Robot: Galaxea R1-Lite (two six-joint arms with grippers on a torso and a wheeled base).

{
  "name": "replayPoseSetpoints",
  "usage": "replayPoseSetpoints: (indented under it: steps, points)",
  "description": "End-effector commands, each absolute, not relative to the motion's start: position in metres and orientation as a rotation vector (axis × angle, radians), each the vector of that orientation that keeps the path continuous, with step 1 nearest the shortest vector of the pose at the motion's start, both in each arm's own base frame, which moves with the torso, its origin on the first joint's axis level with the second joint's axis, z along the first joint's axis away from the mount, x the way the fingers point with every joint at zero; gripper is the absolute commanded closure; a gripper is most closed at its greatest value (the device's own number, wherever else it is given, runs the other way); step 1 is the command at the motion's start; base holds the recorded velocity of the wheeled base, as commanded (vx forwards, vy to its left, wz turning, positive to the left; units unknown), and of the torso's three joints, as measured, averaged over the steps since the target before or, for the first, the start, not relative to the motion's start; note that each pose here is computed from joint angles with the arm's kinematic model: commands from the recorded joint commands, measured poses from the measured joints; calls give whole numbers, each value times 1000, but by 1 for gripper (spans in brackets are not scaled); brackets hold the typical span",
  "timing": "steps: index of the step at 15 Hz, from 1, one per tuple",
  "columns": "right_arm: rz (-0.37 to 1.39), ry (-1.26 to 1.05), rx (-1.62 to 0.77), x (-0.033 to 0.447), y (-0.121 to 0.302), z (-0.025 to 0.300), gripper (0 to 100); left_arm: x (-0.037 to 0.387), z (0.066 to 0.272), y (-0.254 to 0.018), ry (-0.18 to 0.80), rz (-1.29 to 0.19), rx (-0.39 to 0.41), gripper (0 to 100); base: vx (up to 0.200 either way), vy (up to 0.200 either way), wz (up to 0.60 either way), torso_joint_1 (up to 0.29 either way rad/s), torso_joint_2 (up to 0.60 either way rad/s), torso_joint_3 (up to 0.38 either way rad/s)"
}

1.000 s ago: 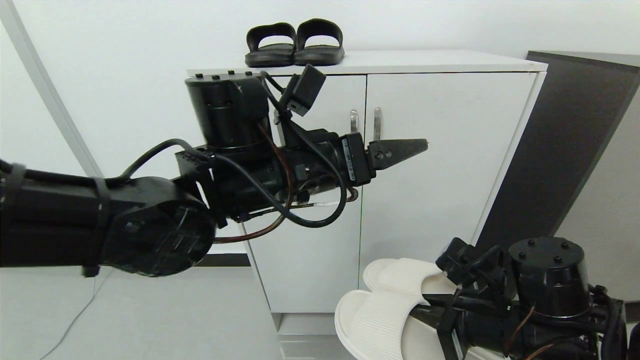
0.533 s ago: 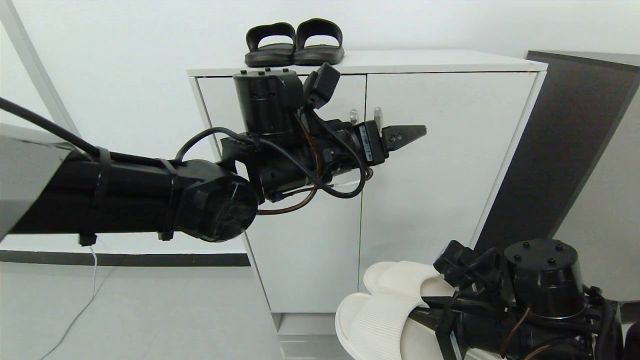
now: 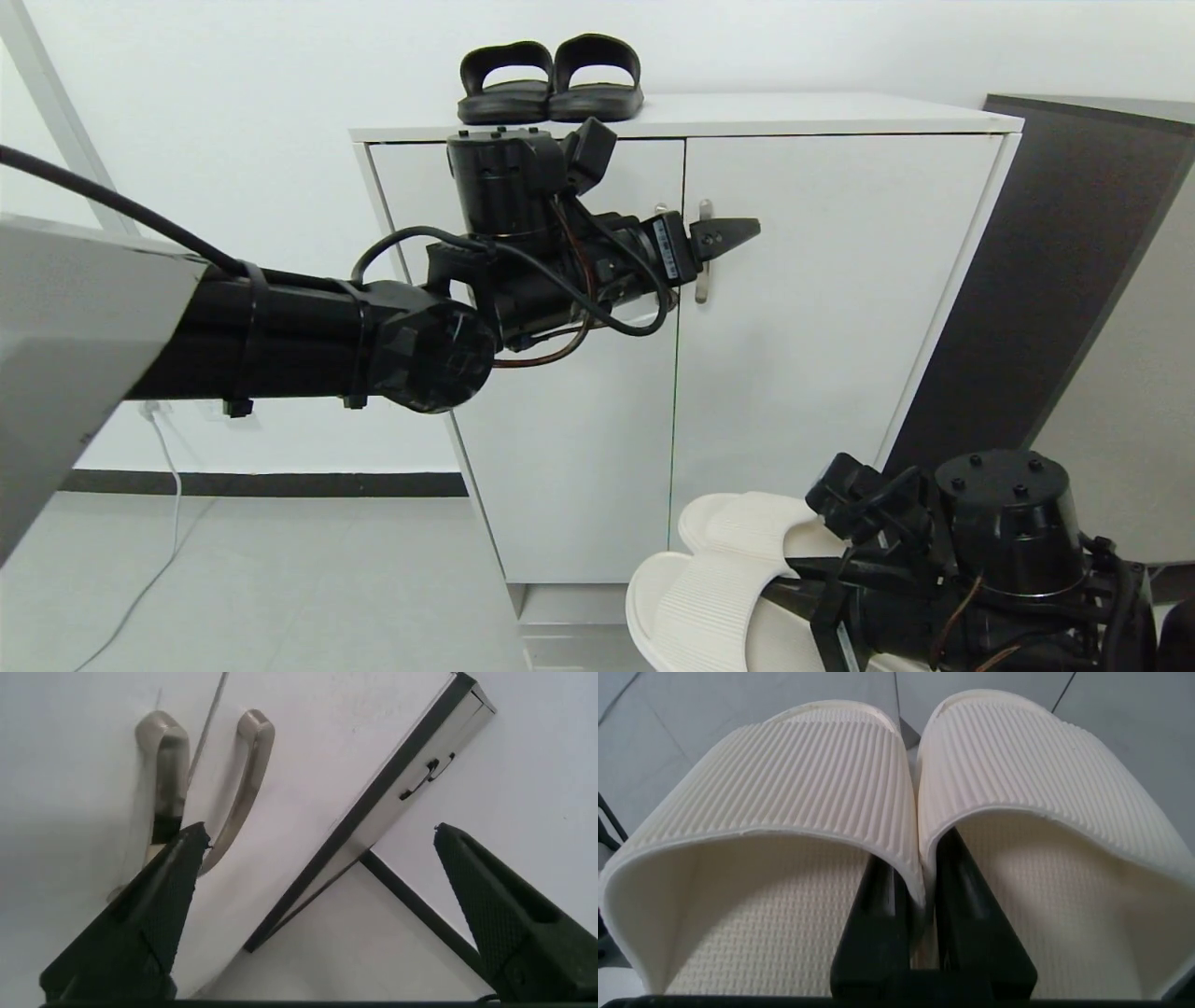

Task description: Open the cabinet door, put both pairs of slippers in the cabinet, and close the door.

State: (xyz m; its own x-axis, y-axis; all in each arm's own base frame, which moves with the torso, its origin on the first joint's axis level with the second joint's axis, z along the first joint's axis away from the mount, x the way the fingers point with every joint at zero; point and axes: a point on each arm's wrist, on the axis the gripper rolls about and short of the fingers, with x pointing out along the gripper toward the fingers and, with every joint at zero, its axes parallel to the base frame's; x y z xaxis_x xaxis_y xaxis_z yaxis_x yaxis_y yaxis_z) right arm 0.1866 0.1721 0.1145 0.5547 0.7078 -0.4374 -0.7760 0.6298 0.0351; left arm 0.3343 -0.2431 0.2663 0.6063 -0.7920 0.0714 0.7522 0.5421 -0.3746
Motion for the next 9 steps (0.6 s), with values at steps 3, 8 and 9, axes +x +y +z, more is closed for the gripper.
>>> replayPoseSetpoints:
  steps: [3, 8, 9]
  points:
    - [882, 446, -172, 187, 173, 112, 100, 348, 261, -251, 108, -914, -391, 0, 0, 0, 0, 0, 0, 0]
    - [880, 448, -170, 187, 172, 111, 100, 359, 258, -259, 118, -914, -390, 0, 0, 0, 0, 0, 0, 0]
    - [880, 448, -170, 187, 172, 111, 100, 359, 258, -260, 118, -915, -390, 0, 0, 0, 0, 0, 0, 0]
